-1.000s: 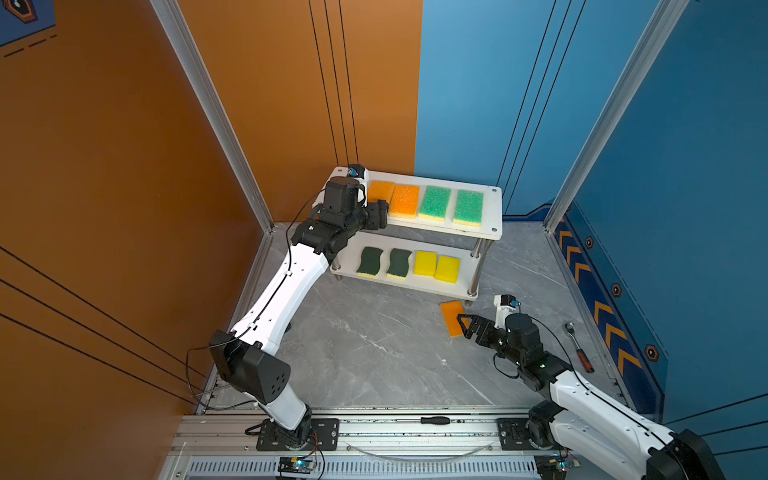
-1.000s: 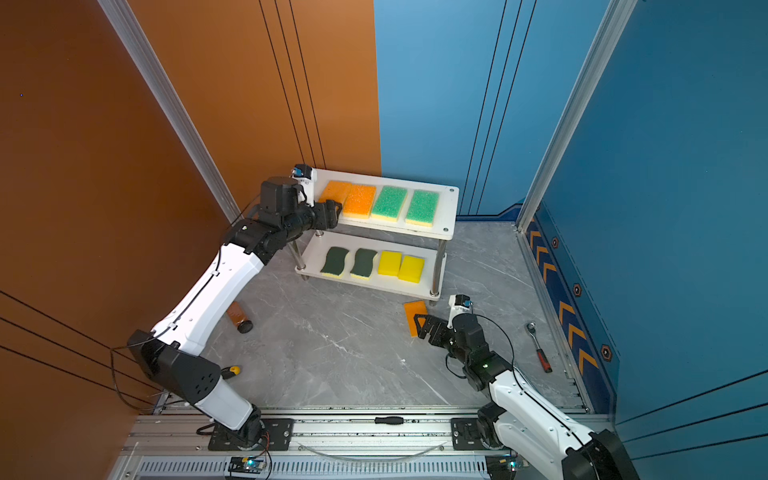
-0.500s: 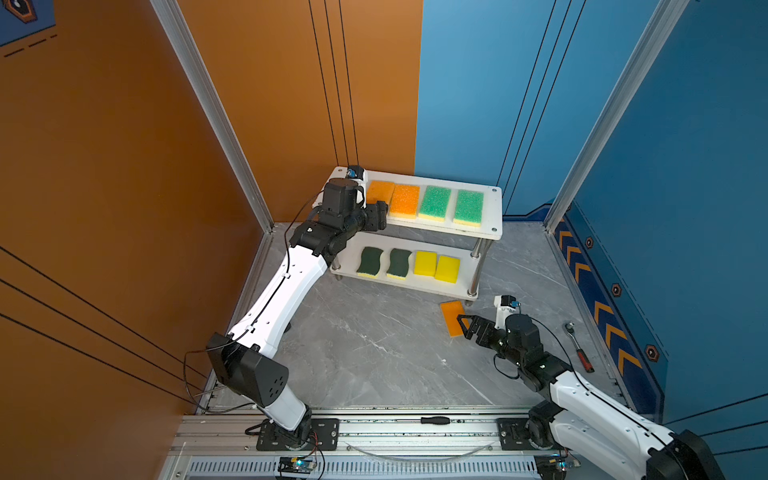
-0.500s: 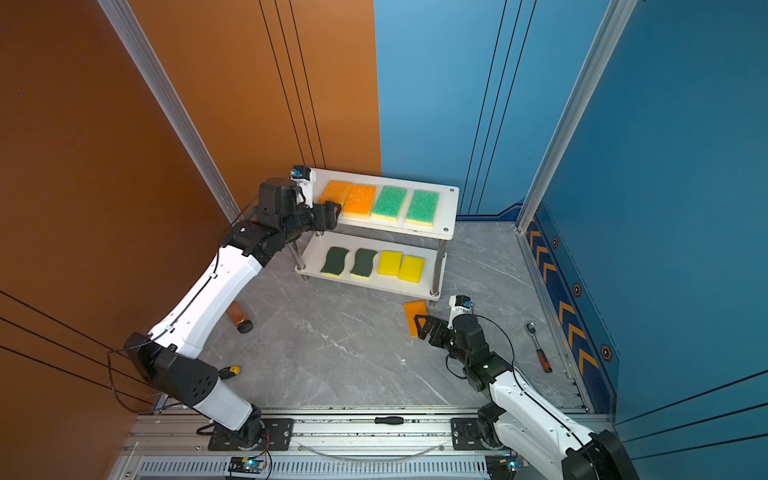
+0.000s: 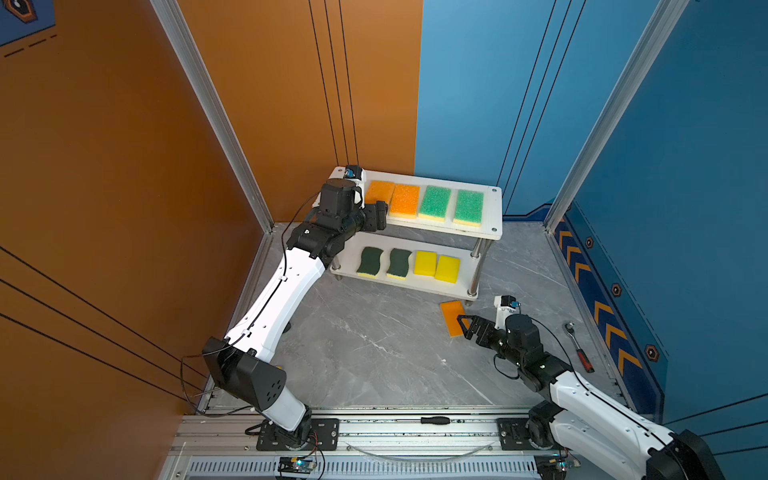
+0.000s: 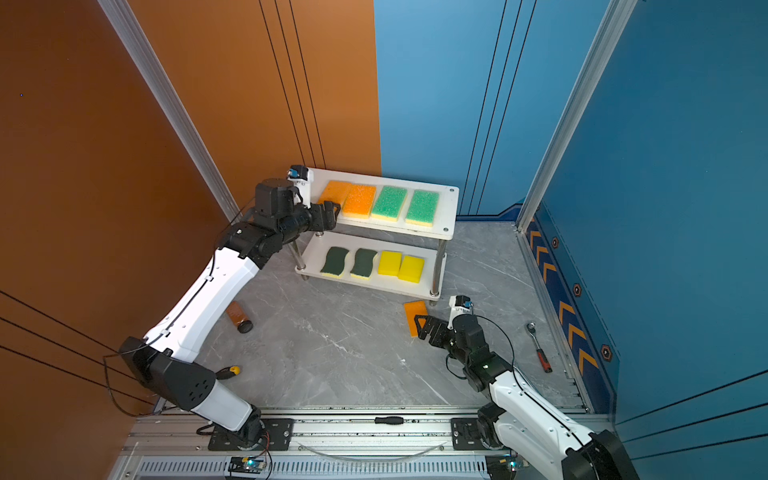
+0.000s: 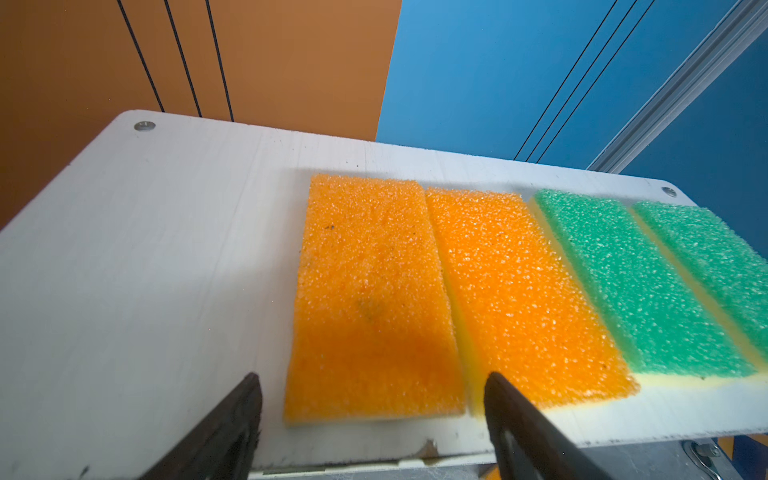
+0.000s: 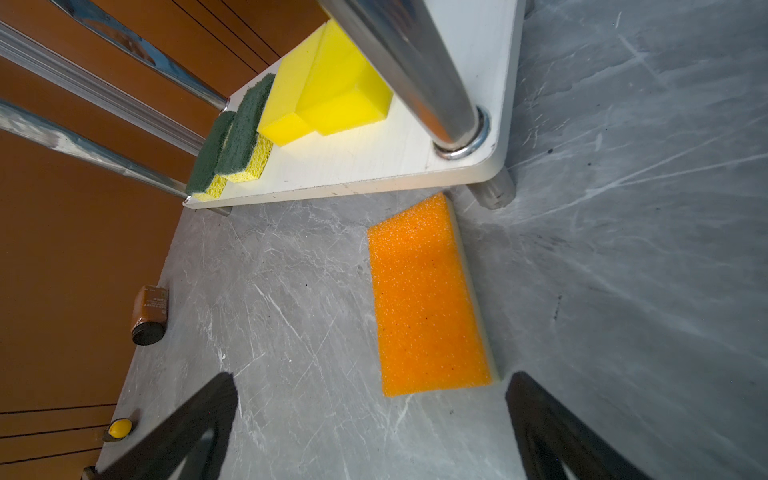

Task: Place and organize the cleaning sponges onto the shelf
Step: 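Open the left gripper and release the orange sponge on the shelf top, then withdraw the left gripper toward the table while the right gripper approaches the sponge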

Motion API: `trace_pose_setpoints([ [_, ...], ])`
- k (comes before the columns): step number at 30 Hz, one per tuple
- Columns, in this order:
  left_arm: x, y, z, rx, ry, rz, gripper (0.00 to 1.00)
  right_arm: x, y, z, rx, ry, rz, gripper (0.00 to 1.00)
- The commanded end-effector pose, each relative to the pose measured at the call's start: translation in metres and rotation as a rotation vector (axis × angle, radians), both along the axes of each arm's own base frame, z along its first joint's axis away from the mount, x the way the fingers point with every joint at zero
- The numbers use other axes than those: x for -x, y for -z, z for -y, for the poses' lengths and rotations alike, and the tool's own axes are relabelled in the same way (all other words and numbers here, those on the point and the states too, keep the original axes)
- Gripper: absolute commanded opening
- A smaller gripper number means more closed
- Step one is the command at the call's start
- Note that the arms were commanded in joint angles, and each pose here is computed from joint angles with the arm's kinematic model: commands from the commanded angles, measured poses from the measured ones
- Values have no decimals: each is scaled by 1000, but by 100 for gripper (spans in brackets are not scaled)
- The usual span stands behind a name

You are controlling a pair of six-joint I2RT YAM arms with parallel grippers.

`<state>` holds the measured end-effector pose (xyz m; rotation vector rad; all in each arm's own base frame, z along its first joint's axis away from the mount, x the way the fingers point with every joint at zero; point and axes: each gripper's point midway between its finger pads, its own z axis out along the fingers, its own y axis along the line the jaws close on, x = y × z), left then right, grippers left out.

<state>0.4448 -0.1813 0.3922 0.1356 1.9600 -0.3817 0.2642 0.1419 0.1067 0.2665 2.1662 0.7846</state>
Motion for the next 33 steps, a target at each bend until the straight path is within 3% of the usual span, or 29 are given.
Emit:
trace_pose_setpoints([
  [1,10,-17,-1,27,4,41,85,1,6,7,7,34,-22,100],
  [3,12,-22,-2,30,3,52,85,1,6,7,6,33,-23,100],
  [6,15,-28,-3,34,1,65,98,1,6,7,6,34,-24,100],
  [19,57,-34,-6,61,16,93,98,2,5,9,62,40,-45,100],
  [33,107,42,-14,95,-50,-46,98,-4,15,-9,106,-13,-76,100],
])
